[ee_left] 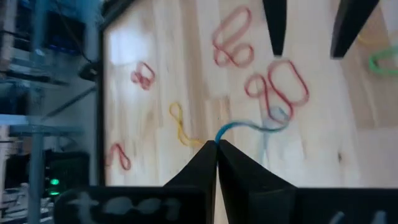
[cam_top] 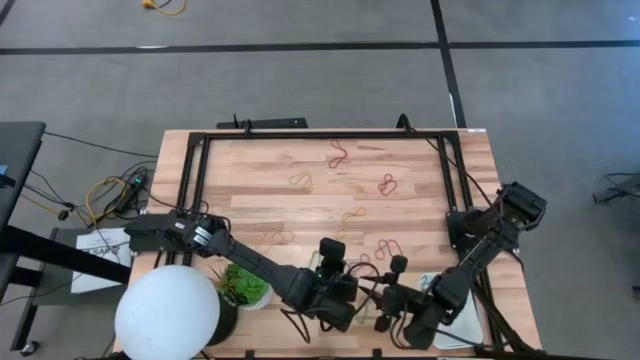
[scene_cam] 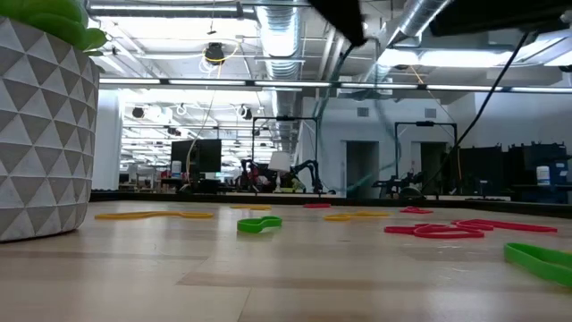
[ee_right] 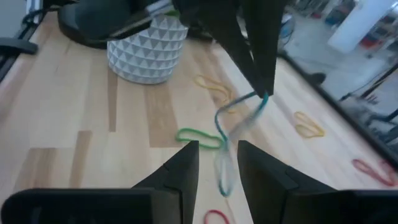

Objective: Pick and place items into bin
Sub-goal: Put the blue rubber band into the white bin

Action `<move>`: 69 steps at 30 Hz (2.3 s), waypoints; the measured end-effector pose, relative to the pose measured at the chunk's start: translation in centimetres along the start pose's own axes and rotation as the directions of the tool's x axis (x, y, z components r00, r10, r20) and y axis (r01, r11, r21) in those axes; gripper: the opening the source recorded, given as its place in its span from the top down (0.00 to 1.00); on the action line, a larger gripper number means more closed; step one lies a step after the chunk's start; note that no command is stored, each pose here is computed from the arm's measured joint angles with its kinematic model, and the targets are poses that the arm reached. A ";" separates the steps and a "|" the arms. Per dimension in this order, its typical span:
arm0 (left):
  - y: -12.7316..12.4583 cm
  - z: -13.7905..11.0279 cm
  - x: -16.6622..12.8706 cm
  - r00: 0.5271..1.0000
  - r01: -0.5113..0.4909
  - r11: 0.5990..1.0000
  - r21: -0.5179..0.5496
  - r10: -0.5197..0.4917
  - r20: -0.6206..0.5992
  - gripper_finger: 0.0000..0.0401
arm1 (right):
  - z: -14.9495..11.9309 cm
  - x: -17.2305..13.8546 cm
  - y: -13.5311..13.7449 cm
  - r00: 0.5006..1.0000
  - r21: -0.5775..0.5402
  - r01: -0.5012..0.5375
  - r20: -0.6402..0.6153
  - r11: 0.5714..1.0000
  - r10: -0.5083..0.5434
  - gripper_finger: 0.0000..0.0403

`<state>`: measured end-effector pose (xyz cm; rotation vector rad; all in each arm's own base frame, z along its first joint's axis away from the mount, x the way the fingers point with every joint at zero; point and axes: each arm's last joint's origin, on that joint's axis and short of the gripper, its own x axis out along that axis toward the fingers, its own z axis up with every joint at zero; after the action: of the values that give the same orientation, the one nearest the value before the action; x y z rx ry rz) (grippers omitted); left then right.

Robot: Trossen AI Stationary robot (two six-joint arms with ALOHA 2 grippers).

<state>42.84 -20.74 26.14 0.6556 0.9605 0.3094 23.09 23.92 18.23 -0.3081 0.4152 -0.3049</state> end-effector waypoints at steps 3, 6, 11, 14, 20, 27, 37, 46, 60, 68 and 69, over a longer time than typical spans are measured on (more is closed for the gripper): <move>0.0 0.8 -1.2 0.998 -0.017 0.999 -0.043 0.020 0.065 1.00 | -0.1 -0.6 0.2 0.999 -0.001 0.036 0.031 0.999 -0.036 0.73; 0.3 1.8 -2.8 0.990 0.002 0.995 -0.095 0.012 0.142 1.00 | 0.1 -0.5 -0.1 0.994 0.022 0.092 0.057 0.995 -0.093 0.73; 0.2 2.5 -3.5 0.979 0.013 0.996 -0.084 0.004 0.204 1.00 | 0.6 0.6 -0.3 0.997 0.138 0.060 0.037 0.989 -0.066 0.73; 0.4 2.5 -3.2 0.980 0.014 0.997 -0.080 0.002 0.200 1.00 | 0.9 1.0 -0.4 0.997 0.178 0.053 0.043 0.983 -0.062 0.73; 0.8 2.3 -2.1 0.986 0.018 0.997 -0.076 -0.005 0.166 1.00 | 1.0 0.9 -0.4 0.997 0.155 0.048 0.046 0.987 -0.056 0.73; 1.1 3.0 -1.6 0.971 0.130 0.988 -0.079 -0.111 0.209 1.00 | 1.4 1.8 -0.8 0.996 0.188 0.065 0.046 0.980 -0.075 0.73; 1.2 3.2 -1.6 0.962 0.155 0.987 -0.052 -0.139 0.234 1.00 | 1.4 2.6 -1.2 0.999 0.194 0.039 0.017 0.980 -0.043 0.75; 1.2 3.1 -1.5 0.961 0.173 0.984 -0.047 -0.158 0.226 0.97 | 0.8 2.6 -1.3 0.999 0.137 0.043 -0.022 0.990 -0.041 0.98; 1.6 1.4 -1.1 0.997 0.044 0.996 -0.078 -0.039 0.072 0.74 | 1.4 -0.1 -1.5 0.999 0.074 0.011 -0.047 0.997 -0.008 1.00; 2.5 -0.8 -1.6 0.992 -0.099 0.989 -0.105 0.090 -0.084 0.74 | 3.1 -7.4 -6.7 0.913 0.314 -0.039 -0.375 0.948 0.162 1.00; 2.5 -1.0 -1.7 0.991 -0.104 0.989 -0.108 0.093 -0.099 0.74 | 2.6 -8.1 -7.3 0.865 0.355 -0.014 -0.465 0.935 0.189 1.00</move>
<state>41.17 -19.29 28.42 0.5903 0.9944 0.4823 15.54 20.70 25.86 0.1450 0.8710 -0.3440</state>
